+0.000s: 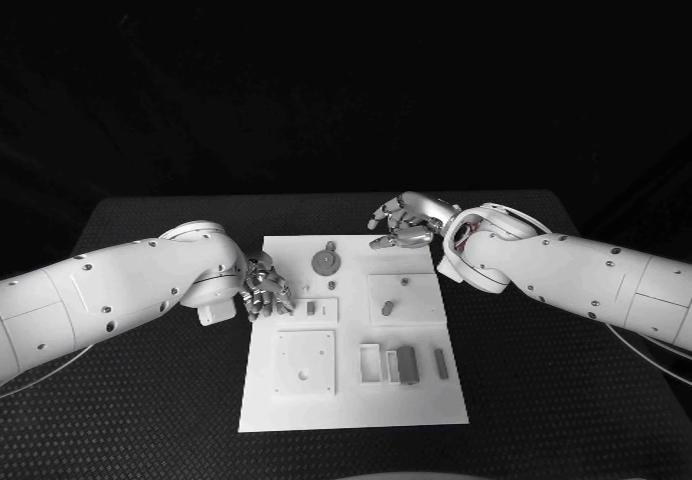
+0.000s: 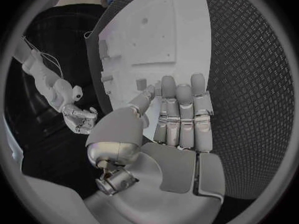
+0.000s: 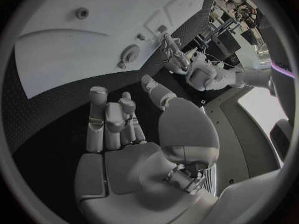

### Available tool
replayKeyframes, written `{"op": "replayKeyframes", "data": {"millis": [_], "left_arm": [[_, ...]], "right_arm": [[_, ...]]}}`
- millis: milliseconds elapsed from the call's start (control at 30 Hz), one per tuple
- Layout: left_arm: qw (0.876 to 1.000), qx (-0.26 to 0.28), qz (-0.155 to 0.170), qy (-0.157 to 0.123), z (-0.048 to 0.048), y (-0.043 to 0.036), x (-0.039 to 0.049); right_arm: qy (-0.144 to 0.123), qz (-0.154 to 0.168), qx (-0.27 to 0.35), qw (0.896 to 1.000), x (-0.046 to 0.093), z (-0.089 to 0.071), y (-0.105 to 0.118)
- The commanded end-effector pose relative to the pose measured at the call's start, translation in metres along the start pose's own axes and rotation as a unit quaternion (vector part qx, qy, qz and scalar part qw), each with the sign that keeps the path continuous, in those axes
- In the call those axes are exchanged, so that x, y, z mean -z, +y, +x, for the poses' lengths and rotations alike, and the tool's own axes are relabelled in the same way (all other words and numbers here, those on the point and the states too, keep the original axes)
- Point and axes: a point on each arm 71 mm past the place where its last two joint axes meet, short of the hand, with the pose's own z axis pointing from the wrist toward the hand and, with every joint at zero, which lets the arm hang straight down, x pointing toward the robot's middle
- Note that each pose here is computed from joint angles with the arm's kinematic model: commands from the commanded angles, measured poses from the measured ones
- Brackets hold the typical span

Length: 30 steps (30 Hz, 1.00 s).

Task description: Assemble the parts on the task board

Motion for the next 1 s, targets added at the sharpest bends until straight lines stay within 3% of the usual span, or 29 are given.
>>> {"op": "replayKeyframes", "data": {"millis": [33, 367, 1000], "left_arm": [[1.0, -0.027, -0.001, 0.001, 0.0009, -0.0029, -0.0002], [0.998, -0.061, -0.006, -0.011, 0.0012, -0.0086, -0.0005], [0.997, -0.076, -0.009, 0.009, 0.0039, -0.0109, -0.0016]], "right_arm": [[0.007, -0.003, -0.001, 1.0, -0.0004, 0.0014, 0.0009], [0.007, -0.003, -0.001, 1.0, -0.0005, 0.0014, 0.001], [0.007, -0.003, -0.001, 1.0, -0.0008, 0.0016, 0.001]]}}
